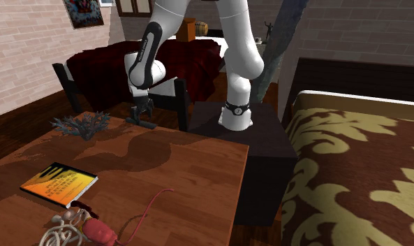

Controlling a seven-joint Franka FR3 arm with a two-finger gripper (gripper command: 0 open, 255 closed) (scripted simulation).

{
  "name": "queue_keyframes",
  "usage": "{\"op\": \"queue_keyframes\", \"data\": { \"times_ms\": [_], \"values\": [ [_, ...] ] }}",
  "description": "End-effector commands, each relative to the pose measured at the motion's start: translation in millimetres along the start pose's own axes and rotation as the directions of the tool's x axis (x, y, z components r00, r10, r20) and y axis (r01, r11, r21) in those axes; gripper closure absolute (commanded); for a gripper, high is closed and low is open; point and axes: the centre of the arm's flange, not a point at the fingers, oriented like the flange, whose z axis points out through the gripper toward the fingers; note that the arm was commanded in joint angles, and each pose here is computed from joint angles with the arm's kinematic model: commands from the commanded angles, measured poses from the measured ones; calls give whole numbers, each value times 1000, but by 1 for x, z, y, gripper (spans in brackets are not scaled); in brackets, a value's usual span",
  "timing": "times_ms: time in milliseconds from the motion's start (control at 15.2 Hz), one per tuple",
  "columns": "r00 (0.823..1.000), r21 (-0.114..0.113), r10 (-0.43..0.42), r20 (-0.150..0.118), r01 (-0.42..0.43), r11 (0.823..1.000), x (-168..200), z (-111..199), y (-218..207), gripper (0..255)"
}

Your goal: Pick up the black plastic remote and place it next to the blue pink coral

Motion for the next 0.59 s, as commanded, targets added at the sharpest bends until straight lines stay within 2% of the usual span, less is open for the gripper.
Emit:
{"op": "queue_keyframes", "data": {
  "times_ms": [0, 198, 528],
  "values": [
    [1000, 0, 0, 0, 0, 1000, 0, -13, 0, 0],
    [1000, 0, 0, 0, 0, 1000, 0, -50, 0, 0],
    [1000, 0, 0, 0, 0, 1000, 0, -50, 0, 0]
  ]
}}
